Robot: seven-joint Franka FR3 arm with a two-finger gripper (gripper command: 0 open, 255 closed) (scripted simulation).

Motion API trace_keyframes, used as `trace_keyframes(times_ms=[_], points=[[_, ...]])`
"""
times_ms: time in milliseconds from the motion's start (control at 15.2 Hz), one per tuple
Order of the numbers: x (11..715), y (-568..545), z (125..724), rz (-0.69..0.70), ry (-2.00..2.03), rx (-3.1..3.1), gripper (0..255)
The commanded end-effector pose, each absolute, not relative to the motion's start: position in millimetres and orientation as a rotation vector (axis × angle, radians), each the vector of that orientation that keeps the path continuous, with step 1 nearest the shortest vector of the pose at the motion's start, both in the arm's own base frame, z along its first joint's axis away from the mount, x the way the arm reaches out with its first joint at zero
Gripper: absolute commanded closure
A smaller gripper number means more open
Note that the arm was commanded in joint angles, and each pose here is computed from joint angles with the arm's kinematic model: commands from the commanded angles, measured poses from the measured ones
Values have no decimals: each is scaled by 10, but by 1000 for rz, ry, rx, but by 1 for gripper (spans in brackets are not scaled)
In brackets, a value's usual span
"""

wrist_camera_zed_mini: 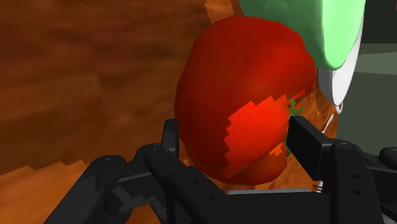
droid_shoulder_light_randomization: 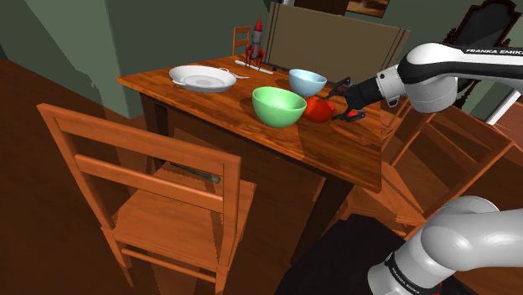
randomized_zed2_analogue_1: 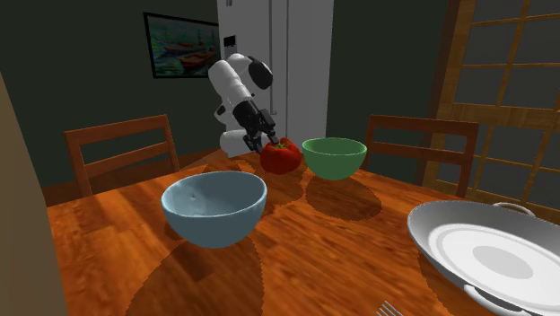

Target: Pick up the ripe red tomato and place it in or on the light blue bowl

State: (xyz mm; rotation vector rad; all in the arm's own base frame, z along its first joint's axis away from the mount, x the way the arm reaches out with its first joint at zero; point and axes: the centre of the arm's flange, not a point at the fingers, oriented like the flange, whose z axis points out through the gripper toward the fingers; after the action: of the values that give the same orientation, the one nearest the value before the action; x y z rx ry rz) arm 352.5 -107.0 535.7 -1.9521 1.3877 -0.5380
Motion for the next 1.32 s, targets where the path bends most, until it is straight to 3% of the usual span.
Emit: trace_keyframes(times_ms=[0,1254], points=[[3519,-1066,5463,-538,1388,-1952,255],[3519,-1066,6466,-538,1388,-1952,255]])
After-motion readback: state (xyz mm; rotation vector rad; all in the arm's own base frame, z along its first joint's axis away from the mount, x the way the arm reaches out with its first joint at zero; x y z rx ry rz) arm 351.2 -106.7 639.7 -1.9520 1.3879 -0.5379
